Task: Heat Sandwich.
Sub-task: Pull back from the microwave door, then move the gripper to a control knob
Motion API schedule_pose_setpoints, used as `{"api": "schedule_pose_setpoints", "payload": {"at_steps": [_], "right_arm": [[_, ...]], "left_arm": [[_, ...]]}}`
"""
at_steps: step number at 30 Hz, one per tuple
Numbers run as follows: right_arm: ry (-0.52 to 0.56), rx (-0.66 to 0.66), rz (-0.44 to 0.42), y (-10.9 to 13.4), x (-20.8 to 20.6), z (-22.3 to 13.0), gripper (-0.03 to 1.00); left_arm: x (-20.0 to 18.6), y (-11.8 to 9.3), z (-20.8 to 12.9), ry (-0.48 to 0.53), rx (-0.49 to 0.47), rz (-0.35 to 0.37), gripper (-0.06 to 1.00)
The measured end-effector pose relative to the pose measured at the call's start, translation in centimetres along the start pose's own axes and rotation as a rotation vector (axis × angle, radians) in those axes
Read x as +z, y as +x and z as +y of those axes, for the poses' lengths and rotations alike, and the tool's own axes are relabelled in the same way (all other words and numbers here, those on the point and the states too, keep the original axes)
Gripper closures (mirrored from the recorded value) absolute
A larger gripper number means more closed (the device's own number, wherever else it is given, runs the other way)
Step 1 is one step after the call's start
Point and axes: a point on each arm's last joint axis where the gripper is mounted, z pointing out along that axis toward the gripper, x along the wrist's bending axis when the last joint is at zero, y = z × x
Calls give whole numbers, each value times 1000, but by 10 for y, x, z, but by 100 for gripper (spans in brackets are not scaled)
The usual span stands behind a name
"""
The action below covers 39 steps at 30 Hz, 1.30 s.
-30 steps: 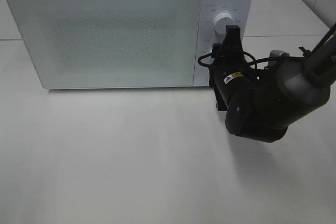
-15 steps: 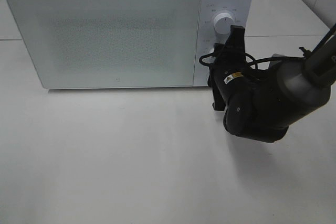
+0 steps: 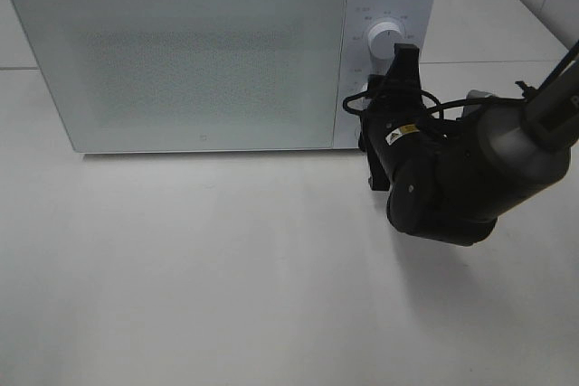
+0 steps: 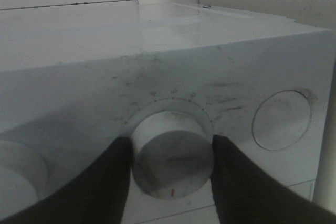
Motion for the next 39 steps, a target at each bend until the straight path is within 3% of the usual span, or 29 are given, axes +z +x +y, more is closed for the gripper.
{"api": "schedule_pose_setpoints", "payload": {"at_steps": [5, 7, 11, 24, 29, 33, 38, 39], "right_arm": [[8, -44, 11, 1, 0, -1, 32], [18, -54, 7, -1, -2, -1, 18], [26, -67, 8, -1, -2, -2, 11], [62, -108, 20, 1, -10, 2, 12], [122, -170, -1, 3, -24, 4, 12], [183, -242, -29, 8, -36, 5, 12], [257, -363, -130, 11, -51, 6, 13], [297, -435, -165, 15, -56, 6, 13]], "left_arm": [[0, 0, 0, 0, 0, 0, -2], [0, 0, 0, 0, 0, 0, -2], [0, 0, 0, 0, 0, 0, -2], [0, 0, 0, 0, 0, 0, -2], [0, 0, 0, 0, 0, 0, -2], [0, 0, 0, 0, 0, 0, -2], [0, 0, 0, 0, 0, 0, -2], [0, 0, 0, 0, 0, 0, -2]]}}
